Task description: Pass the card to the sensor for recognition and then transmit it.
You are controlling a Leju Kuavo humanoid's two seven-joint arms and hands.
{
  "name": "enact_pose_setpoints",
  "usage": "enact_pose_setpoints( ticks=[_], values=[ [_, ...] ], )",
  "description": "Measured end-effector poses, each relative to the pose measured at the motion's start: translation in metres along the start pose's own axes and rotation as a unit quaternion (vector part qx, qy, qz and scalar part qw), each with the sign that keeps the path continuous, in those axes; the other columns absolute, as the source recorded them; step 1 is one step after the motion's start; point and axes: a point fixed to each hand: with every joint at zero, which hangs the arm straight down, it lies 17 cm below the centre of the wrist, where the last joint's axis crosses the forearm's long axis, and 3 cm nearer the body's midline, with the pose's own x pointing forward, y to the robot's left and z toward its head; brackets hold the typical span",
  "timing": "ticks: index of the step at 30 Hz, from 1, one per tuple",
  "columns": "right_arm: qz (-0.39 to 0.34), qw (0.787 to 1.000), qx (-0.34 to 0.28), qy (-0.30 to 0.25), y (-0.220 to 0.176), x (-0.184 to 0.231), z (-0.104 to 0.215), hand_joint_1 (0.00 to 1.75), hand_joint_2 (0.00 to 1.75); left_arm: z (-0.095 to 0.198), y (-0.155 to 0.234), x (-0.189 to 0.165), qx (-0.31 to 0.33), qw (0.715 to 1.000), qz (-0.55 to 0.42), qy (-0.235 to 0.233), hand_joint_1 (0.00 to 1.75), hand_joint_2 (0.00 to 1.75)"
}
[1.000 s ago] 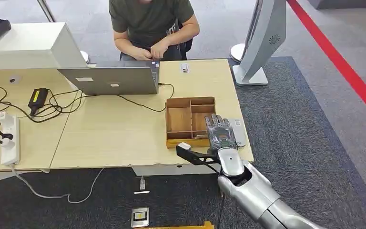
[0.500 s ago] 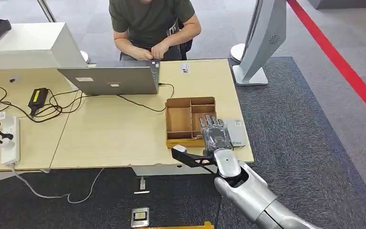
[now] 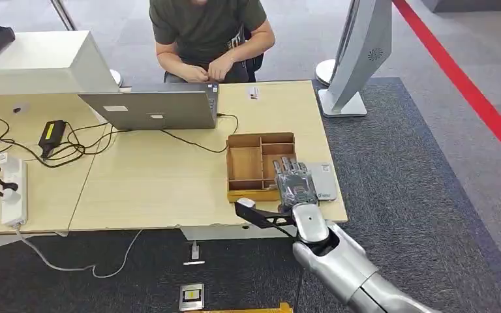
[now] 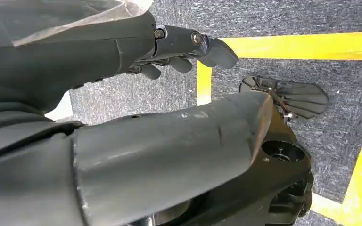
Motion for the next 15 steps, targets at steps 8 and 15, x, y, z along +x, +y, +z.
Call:
enact_pose_setpoints(
  ticks=[8, 15],
  values=[
    [0.003, 1.000, 0.000, 0.004, 0.0000, -0.0035, -0.0016, 0.00, 1.75, 0.0000, 0.0003, -0.0003, 0.000, 1.000, 0.001, 0.001, 0.00, 0.00],
    [0.002, 1.000, 0.012, 0.006, 0.0066, -0.0079, -0.0007, 1.75, 1.75, 0.0008, -0.0045, -0.0003, -0.013, 1.000, -0.010, -0.001, 0.00, 0.00]
  ],
)
